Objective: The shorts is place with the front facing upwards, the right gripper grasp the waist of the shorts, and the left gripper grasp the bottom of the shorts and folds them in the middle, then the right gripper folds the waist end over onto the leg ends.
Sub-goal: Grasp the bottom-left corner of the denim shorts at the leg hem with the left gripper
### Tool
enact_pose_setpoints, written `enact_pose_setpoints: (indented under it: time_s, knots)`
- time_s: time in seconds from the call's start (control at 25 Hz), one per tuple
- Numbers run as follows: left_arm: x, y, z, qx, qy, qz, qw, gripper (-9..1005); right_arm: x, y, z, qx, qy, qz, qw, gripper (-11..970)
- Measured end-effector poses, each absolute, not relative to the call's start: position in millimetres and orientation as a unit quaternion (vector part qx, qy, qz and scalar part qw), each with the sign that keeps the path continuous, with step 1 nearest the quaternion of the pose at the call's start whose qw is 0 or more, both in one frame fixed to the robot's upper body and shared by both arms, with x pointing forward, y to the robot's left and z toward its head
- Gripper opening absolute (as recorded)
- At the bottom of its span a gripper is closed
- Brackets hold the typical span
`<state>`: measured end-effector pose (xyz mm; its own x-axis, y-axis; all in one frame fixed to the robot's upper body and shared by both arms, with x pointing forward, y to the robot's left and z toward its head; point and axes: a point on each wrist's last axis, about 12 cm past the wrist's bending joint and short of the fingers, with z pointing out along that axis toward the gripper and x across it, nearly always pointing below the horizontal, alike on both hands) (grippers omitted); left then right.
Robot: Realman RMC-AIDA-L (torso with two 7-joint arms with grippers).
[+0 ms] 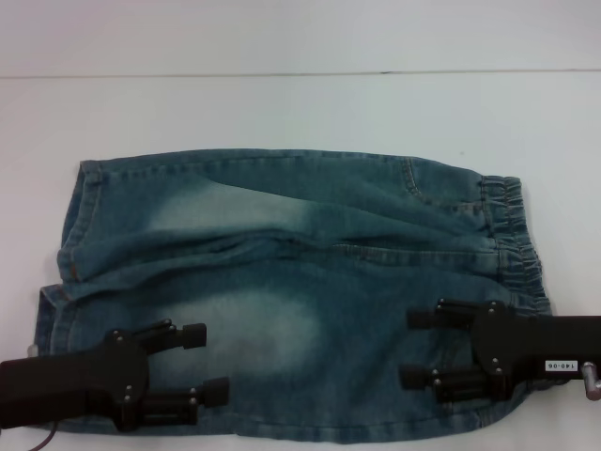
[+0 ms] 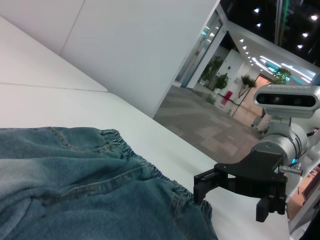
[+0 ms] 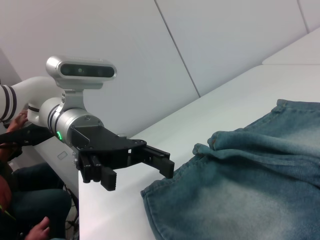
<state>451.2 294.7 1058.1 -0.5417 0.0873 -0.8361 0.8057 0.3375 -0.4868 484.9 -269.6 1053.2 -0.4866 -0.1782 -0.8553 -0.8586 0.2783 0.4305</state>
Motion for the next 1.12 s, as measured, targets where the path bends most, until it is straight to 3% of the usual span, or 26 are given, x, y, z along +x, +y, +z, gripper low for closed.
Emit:
enact_pose_setpoints:
  time_s: [0.48,0.84,1.12]
  knots:
    - [451.7,298.4,1059.1,0.3,0.732,-0.483,0.376,937,484.8,-269.4,1053.3,-0.362,0.716,0.48,0.355,945]
    - [427.2,350.2,1066.5,0.231,0.77,-0.412,0.428,937,484.5,-270.0,1053.3,-0.359,0.718,0.481,0.353,945]
    - [399.7,381.4,1066.2,0.178,0.814,-0.37,0.41,938,484.2,-270.4,1053.1,-0.36,0.718,0.481,0.352,945]
